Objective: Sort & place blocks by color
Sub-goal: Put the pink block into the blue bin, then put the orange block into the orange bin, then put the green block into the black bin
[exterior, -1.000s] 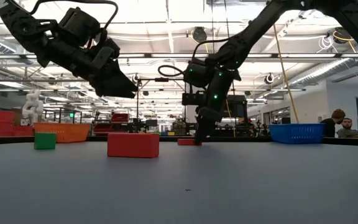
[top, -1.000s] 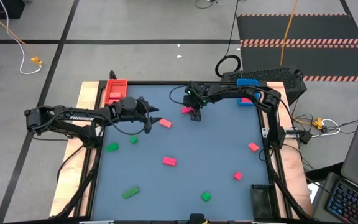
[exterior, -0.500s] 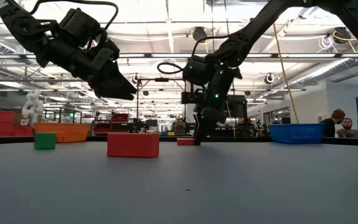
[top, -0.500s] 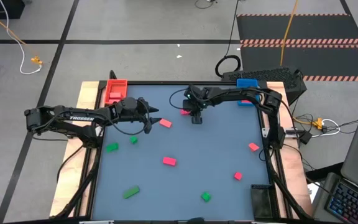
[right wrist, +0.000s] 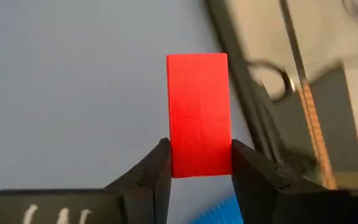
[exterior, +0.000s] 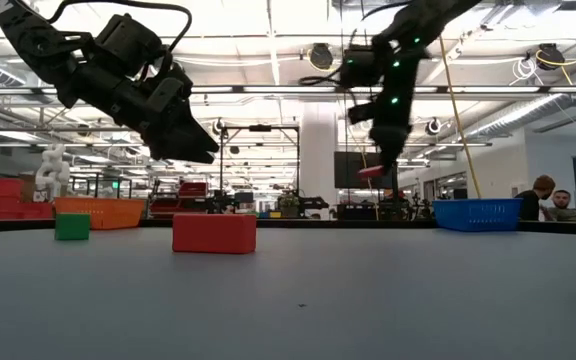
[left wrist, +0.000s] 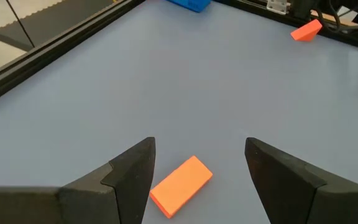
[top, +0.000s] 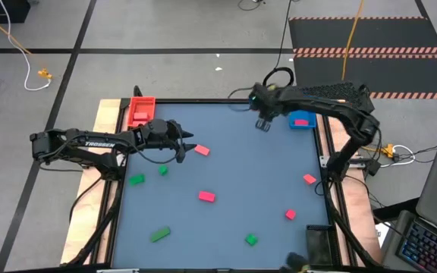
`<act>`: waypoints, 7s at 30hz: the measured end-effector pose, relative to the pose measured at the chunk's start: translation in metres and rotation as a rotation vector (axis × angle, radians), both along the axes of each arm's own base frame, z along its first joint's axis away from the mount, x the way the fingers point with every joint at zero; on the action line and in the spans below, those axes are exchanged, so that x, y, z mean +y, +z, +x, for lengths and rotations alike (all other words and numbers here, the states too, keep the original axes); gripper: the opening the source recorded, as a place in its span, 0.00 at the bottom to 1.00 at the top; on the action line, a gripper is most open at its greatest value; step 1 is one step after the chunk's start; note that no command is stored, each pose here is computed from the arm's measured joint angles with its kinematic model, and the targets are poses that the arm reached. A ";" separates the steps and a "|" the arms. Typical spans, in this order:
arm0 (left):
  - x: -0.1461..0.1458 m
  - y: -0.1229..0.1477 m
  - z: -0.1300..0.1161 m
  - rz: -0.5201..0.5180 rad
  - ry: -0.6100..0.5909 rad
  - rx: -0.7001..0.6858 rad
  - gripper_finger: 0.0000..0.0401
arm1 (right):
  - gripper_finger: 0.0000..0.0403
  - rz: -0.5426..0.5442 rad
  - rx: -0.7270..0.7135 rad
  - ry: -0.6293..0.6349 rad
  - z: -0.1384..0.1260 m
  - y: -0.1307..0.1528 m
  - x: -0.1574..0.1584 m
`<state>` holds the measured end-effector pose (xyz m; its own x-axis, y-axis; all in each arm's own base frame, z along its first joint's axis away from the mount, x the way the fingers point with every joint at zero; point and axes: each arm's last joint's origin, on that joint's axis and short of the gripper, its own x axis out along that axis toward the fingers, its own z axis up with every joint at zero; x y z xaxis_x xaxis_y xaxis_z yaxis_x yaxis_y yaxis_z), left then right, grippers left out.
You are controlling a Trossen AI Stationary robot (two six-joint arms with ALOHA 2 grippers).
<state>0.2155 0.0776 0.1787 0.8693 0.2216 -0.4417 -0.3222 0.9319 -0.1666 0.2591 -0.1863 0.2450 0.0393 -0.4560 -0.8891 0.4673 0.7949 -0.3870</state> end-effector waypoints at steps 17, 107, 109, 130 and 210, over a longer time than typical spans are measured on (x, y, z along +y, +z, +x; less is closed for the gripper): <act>-0.009 0.000 0.003 -0.003 -0.038 0.000 0.62 | 0.30 0.110 0.088 -0.523 -0.094 0.006 -0.032; 0.056 -0.037 0.076 0.071 -0.189 0.844 0.31 | 0.67 -0.271 -1.488 0.452 -0.037 0.016 0.087; 0.064 -0.027 0.066 0.054 -0.129 0.874 0.31 | 0.67 -0.276 -1.494 0.453 -0.038 0.017 0.087; 0.175 0.052 -0.096 -0.214 0.696 0.847 0.31 | 0.67 -0.292 -1.490 0.468 -0.038 0.018 0.087; -0.052 -0.002 -0.010 -0.428 0.212 1.072 0.90 | 0.67 -0.219 -1.436 0.435 -0.055 0.026 0.095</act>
<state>0.2056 0.0257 0.1768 -0.0290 -0.0264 -0.9992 -0.6302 0.7764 -0.0022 0.2037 -0.0908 0.2710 0.9503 -0.2947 0.1007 0.2906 0.9554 0.0532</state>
